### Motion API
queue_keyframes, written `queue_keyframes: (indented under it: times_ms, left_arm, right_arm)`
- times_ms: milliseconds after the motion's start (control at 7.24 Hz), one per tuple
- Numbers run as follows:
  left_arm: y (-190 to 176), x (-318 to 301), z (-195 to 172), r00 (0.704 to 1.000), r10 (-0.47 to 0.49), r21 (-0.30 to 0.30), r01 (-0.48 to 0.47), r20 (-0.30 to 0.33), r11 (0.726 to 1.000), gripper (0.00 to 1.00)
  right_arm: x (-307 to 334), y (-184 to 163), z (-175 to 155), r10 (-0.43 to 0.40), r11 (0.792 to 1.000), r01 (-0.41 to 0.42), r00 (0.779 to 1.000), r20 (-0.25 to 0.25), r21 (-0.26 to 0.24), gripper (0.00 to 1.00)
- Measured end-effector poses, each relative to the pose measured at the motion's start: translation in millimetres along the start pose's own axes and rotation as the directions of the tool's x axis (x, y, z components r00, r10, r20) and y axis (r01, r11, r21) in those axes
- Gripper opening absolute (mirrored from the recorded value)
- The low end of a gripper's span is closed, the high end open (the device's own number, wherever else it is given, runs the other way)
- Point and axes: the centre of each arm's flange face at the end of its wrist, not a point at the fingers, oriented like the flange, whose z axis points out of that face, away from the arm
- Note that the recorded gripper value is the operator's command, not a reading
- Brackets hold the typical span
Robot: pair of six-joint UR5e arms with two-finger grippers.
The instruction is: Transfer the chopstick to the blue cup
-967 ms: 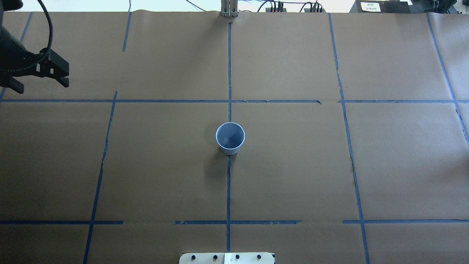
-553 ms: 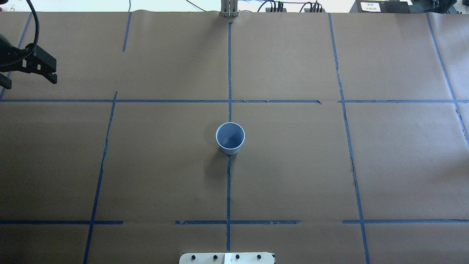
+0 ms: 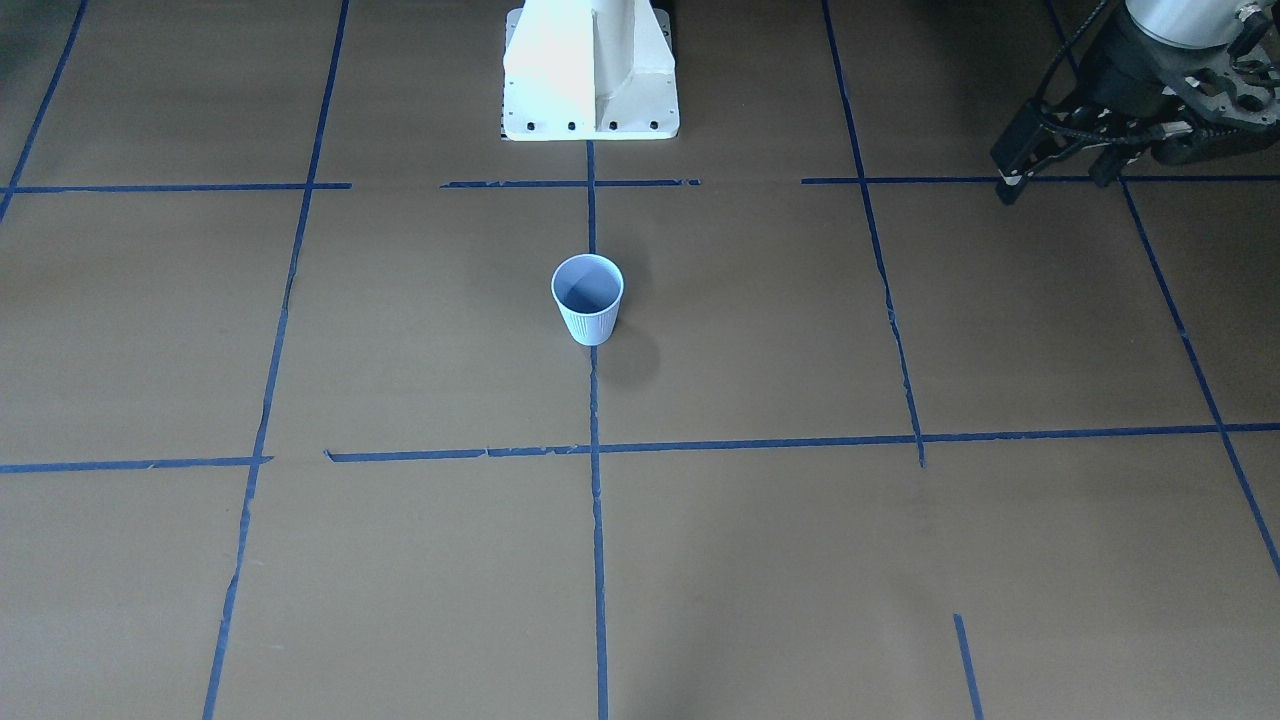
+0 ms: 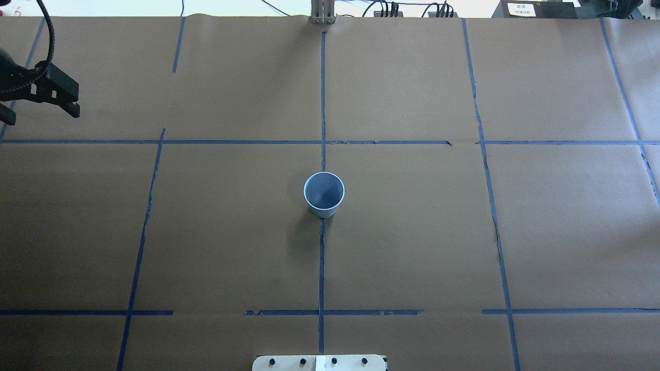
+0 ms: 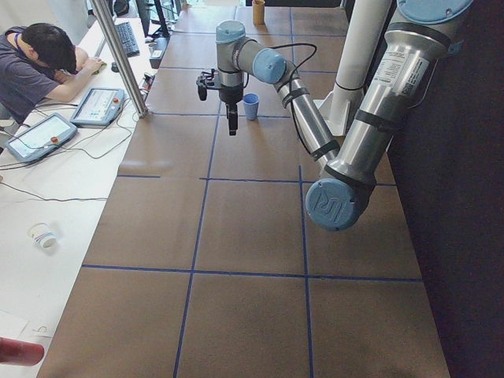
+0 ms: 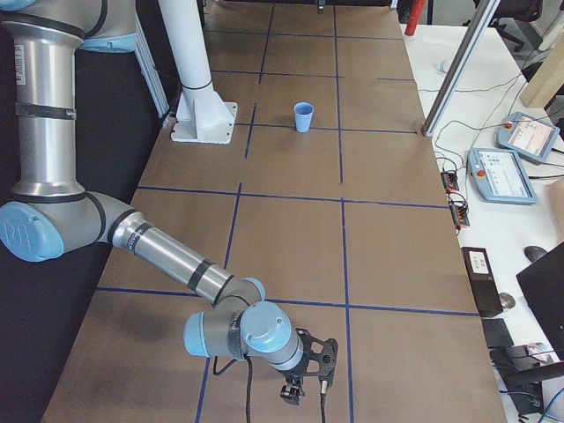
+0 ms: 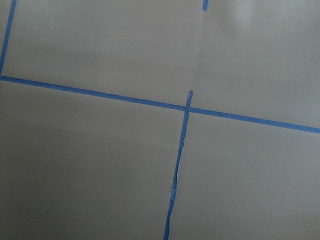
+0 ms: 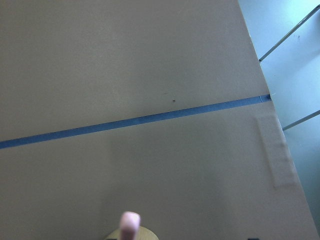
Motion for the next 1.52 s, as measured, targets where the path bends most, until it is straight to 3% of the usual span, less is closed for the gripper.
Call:
queue_keyframes:
  times_ms: [553,829,1243,1520]
  left_arm:
    - [0.6,-5.0,4.1,1.000,-0.008,-0.007,0.009,0.007,1.000,1.00]
    - [0.7,-5.7,4.8,1.000,-0.016,-0.008,0.016,0.009,1.000,1.00]
    - [1.4,-4.6,5.4,1.000,-0.028,-0.010,0.028,0.008,1.000,1.00]
    - [1.6,-4.2,5.1,0.999,-0.033,-0.010,0.033,0.007,0.999,1.00]
  right_arm:
    - [-14.5,-10.2,-12.5,-0.016,0.999,0.016,1.000,0.026,0.032,0.26]
    - [-27.7,-19.5,-26.2,-0.042,0.997,0.040,0.999,0.032,0.064,0.03]
    - [-45.9,-30.9,-45.7,-0.068,0.992,0.064,0.997,0.037,0.107,0.02]
    - [-60.3,-37.3,-74.1,-0.091,0.983,0.083,0.995,0.042,0.163,0.01]
